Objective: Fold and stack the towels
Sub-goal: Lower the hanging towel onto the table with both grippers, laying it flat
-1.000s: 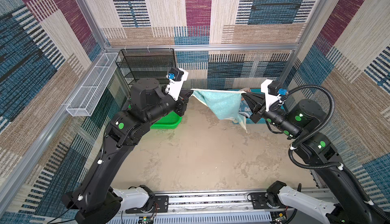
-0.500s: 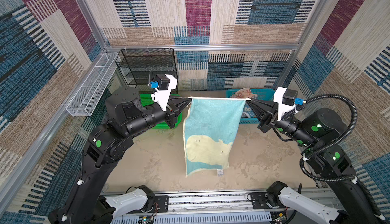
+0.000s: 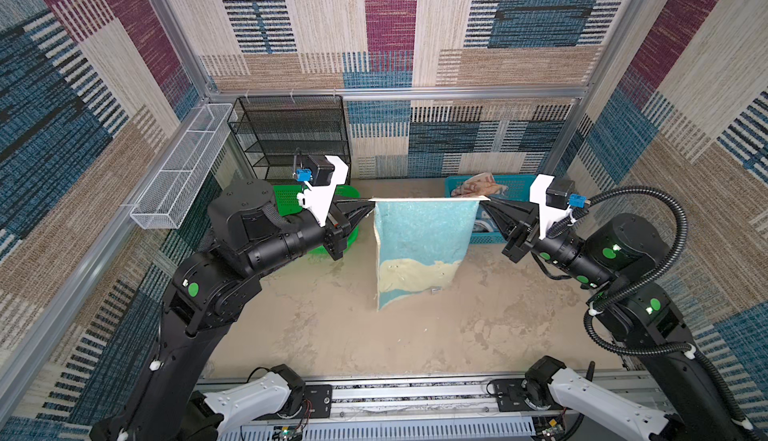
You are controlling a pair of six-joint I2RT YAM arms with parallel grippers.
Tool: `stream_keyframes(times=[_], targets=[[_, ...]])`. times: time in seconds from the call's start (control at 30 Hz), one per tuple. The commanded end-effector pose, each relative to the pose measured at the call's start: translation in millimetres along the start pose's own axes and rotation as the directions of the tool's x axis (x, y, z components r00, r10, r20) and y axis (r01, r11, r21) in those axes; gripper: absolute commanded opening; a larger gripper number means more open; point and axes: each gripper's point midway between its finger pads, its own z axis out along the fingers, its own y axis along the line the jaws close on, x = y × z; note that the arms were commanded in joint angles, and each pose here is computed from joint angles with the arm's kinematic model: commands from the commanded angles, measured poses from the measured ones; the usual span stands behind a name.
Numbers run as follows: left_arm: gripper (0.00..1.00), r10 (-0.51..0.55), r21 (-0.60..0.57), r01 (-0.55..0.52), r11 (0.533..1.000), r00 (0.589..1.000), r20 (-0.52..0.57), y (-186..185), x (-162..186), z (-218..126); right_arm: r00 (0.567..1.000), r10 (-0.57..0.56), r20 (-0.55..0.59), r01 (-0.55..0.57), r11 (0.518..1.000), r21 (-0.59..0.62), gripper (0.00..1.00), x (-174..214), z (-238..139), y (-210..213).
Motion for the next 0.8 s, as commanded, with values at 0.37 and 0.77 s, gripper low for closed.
stream_keyframes(times=[0.37, 0.77], targets=[[0.0, -0.02, -0.174, 0.026, 0.984, 0.999, 0.035, 27, -10, -17, 0.998, 0.012, 0.057, -0.026, 0.967, 0.254, 0.0, -22, -15, -43], [0.0, -0.003, -0.389, -0.046, 0.92, 0.992, -0.123, 81, 25, 22, 1.0, 0.022, -0.022, -0.01, 0.885, 0.465, 0.0, 16, 10, -90]])
